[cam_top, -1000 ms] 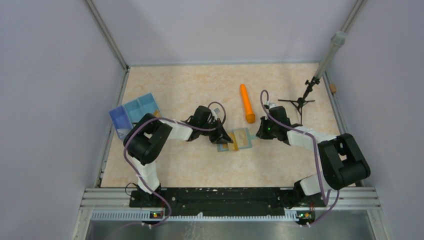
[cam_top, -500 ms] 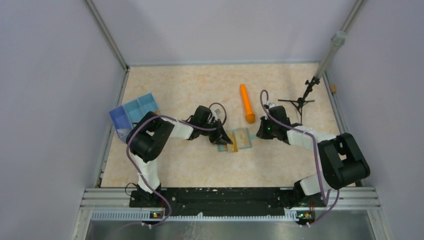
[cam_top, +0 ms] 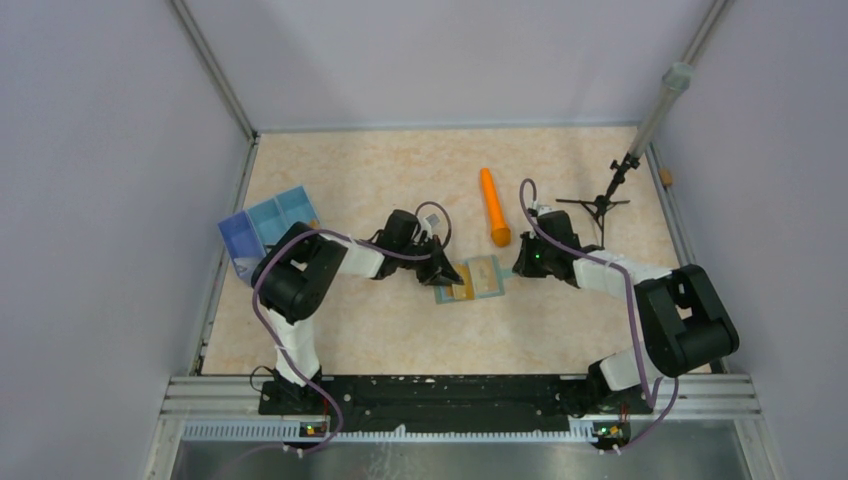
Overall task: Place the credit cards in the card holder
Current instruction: Insert the credit card into the card holder.
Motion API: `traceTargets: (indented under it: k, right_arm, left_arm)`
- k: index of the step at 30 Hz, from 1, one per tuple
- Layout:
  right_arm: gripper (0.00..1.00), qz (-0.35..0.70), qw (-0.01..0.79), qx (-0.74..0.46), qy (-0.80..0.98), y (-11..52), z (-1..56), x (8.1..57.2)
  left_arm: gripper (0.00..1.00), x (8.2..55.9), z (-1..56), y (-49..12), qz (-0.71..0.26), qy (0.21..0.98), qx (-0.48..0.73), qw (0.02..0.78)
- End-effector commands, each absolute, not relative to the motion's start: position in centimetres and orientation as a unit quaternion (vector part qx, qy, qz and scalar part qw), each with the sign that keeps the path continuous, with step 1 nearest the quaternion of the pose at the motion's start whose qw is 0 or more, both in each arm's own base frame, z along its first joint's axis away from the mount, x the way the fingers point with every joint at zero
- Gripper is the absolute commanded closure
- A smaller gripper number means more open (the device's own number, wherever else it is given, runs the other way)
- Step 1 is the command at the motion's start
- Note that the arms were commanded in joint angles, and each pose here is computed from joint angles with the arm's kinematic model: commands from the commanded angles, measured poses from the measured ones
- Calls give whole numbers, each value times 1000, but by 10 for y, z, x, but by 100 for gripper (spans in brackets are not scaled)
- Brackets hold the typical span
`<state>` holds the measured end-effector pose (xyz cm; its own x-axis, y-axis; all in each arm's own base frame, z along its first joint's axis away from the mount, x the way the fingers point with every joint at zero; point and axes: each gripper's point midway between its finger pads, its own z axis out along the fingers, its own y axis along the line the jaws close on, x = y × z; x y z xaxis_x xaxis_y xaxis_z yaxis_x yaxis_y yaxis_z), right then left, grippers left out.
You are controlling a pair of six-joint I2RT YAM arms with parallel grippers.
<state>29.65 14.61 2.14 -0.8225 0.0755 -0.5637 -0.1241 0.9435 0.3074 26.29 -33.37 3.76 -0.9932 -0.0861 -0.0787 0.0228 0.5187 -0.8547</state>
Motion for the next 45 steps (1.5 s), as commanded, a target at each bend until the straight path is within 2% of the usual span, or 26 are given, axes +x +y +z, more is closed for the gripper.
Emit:
traceTargets:
  k: [1, 13, 28, 45]
  right_arm:
    - [100, 158, 310, -16, 937, 144, 29, 309]
    - [100, 157, 302, -18, 940, 144, 25, 307]
    - [100, 151, 295, -18, 943, 142, 21, 307]
    - [100, 144, 293, -17, 945, 140, 21, 305]
  left_arm:
    - [100, 268, 52, -335, -517, 852, 7, 84]
    - [100, 258, 58, -338, -537, 840, 37, 66]
    - [100, 257, 42, -340, -534, 845, 3, 32]
    - [100, 264, 30, -340, -531, 847, -15, 29]
